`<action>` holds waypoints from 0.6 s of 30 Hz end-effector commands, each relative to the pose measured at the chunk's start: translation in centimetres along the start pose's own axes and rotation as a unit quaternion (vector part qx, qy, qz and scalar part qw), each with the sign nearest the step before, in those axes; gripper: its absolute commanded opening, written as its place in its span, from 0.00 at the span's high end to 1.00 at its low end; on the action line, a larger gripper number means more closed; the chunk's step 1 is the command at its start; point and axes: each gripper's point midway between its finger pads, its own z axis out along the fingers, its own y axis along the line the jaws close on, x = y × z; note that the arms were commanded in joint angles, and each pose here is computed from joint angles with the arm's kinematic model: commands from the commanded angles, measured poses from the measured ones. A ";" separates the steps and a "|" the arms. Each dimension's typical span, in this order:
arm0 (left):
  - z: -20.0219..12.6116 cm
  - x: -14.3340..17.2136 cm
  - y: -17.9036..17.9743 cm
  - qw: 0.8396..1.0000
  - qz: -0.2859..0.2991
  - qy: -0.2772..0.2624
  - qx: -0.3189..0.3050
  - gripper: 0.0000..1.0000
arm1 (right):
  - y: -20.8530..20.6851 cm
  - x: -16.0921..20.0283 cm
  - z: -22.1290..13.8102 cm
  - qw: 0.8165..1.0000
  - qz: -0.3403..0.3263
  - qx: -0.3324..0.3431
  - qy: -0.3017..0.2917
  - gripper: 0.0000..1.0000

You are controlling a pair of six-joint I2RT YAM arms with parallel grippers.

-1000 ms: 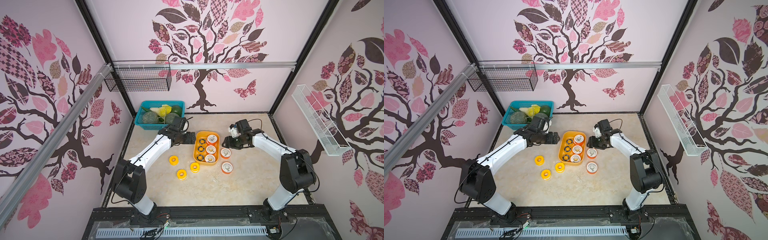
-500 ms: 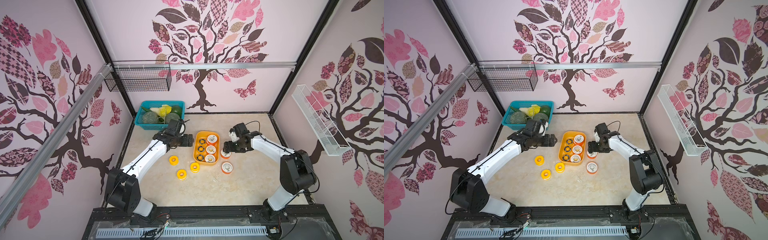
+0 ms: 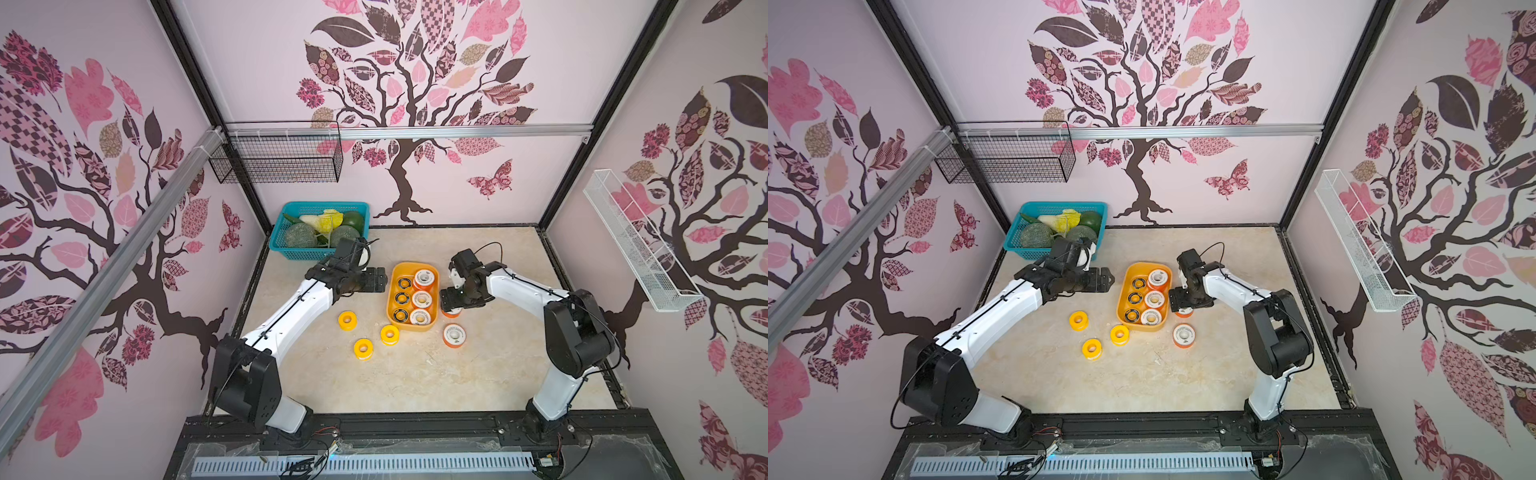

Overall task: Put the sealing tape into the storage box
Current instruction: Pick up the sealing tape at the center of the board.

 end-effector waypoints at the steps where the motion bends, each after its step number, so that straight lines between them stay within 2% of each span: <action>1: 0.4 0.1 0.2 1.000 0.001 0.001 0.001 0.09 | 0.2 -0.7 0.2 1.000 -0.007 0.011 0.000 0.09; 13: 0.7 0.3 0.4 1.000 -0.001 0.008 -0.002 0.10 | -0.1 -1.1 1.7 0.999 -0.001 0.052 0.013 0.09; 18: 0.8 0.4 0.5 1.000 -0.001 0.010 -0.003 0.10 | 0.2 -0.8 2.5 0.999 -0.003 0.044 0.025 0.11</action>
